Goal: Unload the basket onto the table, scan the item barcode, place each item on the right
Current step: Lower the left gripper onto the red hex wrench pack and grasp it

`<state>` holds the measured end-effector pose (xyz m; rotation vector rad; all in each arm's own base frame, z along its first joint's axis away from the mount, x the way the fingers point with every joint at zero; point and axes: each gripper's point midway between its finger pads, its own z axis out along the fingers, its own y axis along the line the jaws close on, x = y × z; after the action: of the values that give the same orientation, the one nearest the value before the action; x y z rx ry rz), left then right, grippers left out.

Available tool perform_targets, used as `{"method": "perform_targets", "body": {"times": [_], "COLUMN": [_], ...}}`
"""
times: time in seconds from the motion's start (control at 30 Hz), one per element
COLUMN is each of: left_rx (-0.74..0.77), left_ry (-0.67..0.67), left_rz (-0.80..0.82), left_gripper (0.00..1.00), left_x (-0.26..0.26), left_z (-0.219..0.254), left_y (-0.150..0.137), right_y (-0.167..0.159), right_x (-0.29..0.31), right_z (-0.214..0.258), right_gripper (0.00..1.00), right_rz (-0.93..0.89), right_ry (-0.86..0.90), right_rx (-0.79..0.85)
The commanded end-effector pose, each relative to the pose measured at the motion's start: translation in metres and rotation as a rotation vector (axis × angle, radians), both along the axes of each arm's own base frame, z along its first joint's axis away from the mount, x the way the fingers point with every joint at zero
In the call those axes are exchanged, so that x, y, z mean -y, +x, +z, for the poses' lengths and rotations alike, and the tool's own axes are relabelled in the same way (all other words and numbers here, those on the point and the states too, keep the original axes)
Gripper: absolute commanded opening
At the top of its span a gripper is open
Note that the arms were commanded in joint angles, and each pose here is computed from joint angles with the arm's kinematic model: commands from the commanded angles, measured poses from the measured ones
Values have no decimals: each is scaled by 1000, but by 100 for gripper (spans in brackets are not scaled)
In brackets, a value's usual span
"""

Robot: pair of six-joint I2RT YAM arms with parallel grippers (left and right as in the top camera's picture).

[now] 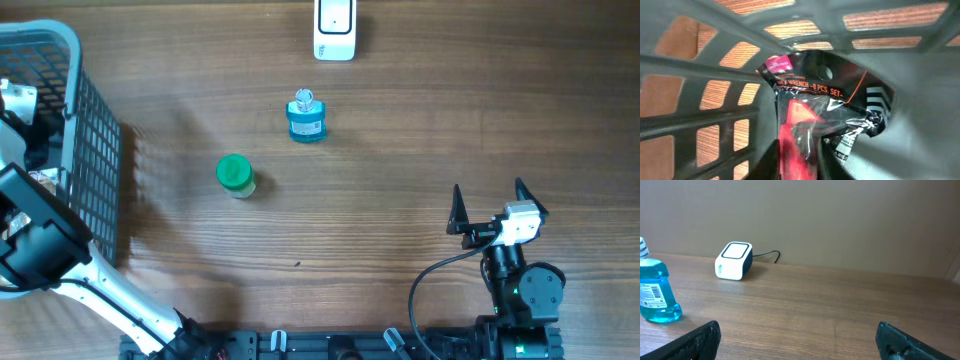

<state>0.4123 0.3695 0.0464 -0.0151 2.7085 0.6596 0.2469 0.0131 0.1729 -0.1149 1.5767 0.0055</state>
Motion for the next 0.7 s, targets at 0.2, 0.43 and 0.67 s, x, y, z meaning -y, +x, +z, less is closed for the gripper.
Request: {"method": "perform_targets", "body": {"times": [0.2,0.43,0.67], "left_rx": [-32,-64,79], "left_ry": [-78,-103,-59], "left_rz": [64,87,62], "left_gripper": [4,4,4], "left_x": [4,12,32], "left_z": [-35,-25,61], "left_y": [-11,-23,-5], "right_y": [0,0,0], "right_x": [1,1,1], "right_z": [2,2,2], "right_gripper": [100,100,100], "right_rz": [-8,-8,-8], "right_ry": [-8,-8,-7], "right_rx": [9,9,9]}}
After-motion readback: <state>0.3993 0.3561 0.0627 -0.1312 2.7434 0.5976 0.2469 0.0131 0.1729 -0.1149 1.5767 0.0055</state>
